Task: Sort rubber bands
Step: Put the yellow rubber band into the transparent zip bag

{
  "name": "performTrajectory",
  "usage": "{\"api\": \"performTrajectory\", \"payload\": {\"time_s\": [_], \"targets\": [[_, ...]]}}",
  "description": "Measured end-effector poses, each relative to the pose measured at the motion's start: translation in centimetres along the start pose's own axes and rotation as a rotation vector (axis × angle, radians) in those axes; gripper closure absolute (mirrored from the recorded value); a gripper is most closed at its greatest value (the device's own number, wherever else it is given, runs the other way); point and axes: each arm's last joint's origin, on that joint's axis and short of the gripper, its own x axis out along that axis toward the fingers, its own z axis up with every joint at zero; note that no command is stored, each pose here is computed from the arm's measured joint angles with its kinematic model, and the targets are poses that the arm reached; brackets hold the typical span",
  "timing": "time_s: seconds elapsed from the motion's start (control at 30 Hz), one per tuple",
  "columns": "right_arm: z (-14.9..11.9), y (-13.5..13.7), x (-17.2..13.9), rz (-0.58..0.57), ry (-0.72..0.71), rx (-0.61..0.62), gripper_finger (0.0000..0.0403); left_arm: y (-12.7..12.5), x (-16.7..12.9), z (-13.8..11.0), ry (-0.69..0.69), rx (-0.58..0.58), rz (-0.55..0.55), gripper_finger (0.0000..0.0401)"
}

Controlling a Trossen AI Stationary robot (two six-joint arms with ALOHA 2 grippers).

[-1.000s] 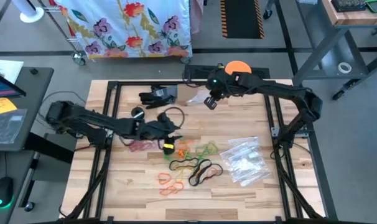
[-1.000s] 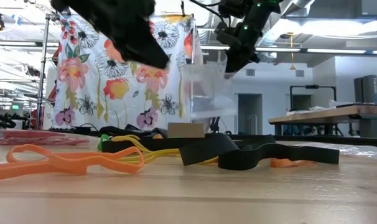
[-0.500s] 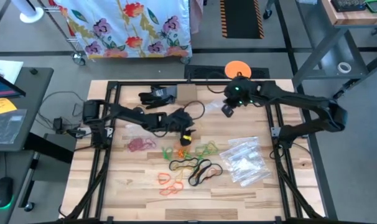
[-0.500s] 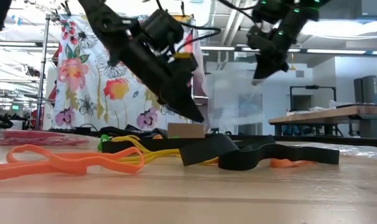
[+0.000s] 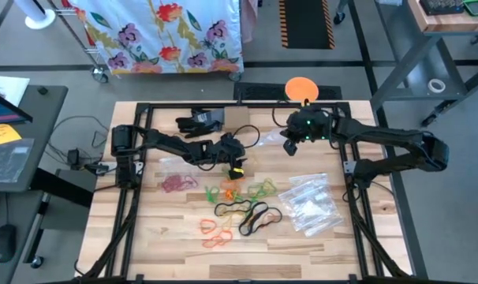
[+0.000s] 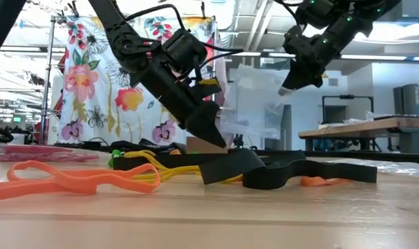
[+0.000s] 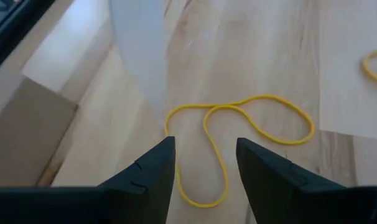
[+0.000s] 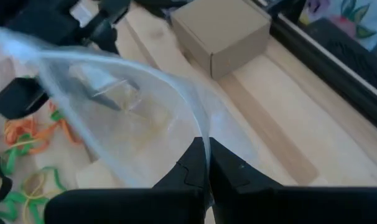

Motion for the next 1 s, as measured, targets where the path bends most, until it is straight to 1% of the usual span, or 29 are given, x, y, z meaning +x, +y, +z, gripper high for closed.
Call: {"api": "performTrajectory", "payload": {"time_s": [0.1, 0.2, 0.27, 0.3, 0.43, 0.5, 0.6, 0.67, 0.77, 0.83, 0.9, 1.0], "targets": [[-0.4, 0.3, 0.3, -0.038, -0.019, -0.028, 0.0403, 0.1, 0.3, -0.3, 0.010, 0.024, 0.006, 0.0237], [-1.3, 0.5, 0.9, -0.075, 0.003, -0.049, 0.0403, 0.2, 0.5, -0.7, 0.038, -0.001, 0.004, 0.0237], [-1.5, 0.4, 1.0, -0.082, 0.024, -0.080, 0.0403, 0.1, 0.7, -0.8, 0.036, -0.013, 0.004, 0.0237], [-1.4, 0.3, 0.9, -0.085, 0.018, -0.083, 0.0403, 0.1, 0.8, -1.1, 0.056, -0.011, 0.002, 0.0237], [-0.5, -0.3, 0.6, -0.103, -0.039, -0.060, 0.0403, 0.5, 1.2, -1.3, 0.055, 0.020, -0.002, 0.0237], [-0.4, -0.6, 0.6, -0.115, -0.045, -0.052, 0.0403, 0.7, 1.3, -1.5, 0.066, -0.001, 0.001, 0.0237], [-0.4, -0.9, 0.6, -0.126, -0.044, -0.042, 0.0403, 0.9, 1.7, -1.8, 0.066, -0.019, -0.034, 0.0237], [-0.5, -1.0, 0.7, -0.130, -0.029, -0.040, 0.0403, 0.9, 1.7, -1.8, 0.073, -0.024, -0.027, 0.0237], [-0.5, -1.1, 0.8, -0.131, -0.025, -0.036, 0.0403, 0.8, 2.1, -2.0, 0.057, -0.051, -0.035, 0.0237], [-0.5, -1.0, 0.8, -0.130, -0.027, -0.037, 0.0403, 0.5, 2.5, -2.2, 0.041, -0.055, -0.076, 0.0237], [-0.5, -0.9, 0.8, -0.125, -0.026, -0.041, 0.0403, 0.1, 2.9, -2.4, 0.028, -0.052, -0.093, 0.0237], [-0.6, -0.7, 0.8, -0.118, -0.024, -0.047, 0.0403, -0.1, 3.4, -2.8, 0.043, -0.070, -0.102, 0.0240]]}}
